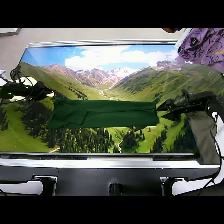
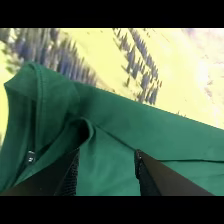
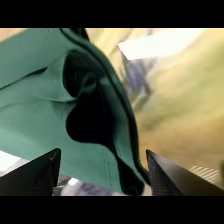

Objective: Fold the clothes and pants, and hang the long-sleeved shirts on hangers.

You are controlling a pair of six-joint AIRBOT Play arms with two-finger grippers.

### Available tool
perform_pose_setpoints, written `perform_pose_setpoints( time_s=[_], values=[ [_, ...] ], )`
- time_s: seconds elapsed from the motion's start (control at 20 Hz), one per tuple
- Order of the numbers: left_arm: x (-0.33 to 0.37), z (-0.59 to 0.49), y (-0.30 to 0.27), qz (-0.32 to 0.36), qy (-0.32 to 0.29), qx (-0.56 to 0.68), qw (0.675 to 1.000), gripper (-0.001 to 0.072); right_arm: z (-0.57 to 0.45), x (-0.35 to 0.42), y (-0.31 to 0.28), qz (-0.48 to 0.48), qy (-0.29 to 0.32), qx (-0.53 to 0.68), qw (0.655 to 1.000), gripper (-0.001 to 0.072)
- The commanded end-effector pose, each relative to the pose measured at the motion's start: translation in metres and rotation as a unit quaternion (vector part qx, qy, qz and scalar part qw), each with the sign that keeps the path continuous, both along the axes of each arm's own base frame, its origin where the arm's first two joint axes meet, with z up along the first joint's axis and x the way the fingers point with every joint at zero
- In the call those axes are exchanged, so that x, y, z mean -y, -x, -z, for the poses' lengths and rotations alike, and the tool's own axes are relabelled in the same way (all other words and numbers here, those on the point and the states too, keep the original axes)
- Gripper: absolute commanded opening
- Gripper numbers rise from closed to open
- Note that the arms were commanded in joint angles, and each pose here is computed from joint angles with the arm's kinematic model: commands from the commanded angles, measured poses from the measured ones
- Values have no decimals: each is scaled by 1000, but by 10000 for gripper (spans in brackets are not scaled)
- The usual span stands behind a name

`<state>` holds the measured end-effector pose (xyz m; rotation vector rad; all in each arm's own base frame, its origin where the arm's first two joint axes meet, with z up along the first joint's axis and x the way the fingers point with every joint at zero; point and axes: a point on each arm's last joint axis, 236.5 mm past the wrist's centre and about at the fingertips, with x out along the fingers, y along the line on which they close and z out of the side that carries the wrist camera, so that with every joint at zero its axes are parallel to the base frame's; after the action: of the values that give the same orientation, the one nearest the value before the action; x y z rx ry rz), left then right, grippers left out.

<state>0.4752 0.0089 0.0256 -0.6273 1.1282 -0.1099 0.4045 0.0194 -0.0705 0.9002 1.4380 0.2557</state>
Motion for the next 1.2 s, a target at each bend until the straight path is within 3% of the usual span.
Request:
perform_pose_setpoints(
  time_s=[0.0,0.35,0.45,0.5,0.55,0.6,0.65,0.7,0.95,1.15],
  values=[
    [-5,-9,2,-2,-14,6,1000,407,13,-8,-5,25,-29,17,999,613],
    [-5,-8,2,-2,-14,7,1000,406,27,-42,-8,-12,-11,30,999,605],
    [-5,-9,2,-2,-14,7,1000,406,29,-59,-10,-30,-2,36,999,437],
    [-3,-9,2,-1,-13,7,1000,404,31,-62,-13,-30,5,43,999,280],
    [0,-9,2,1,-11,7,1000,385,29,-61,-17,-22,8,49,999,60],
    [6,-10,1,6,-8,8,1000,383,24,-57,-21,-7,13,51,999,25],
    [14,-10,0,8,-1,8,1000,267,16,-50,-24,3,23,55,998,25],
    [27,-11,-1,16,8,7,1000,35,6,-45,-25,8,34,56,998,24],
    [127,17,-2,60,38,-26,997,17,-62,-9,-20,1,132,61,989,24],
    [249,39,1,94,82,-18,992,17,-126,19,-22,11,201,84,976,24]
  ],
)
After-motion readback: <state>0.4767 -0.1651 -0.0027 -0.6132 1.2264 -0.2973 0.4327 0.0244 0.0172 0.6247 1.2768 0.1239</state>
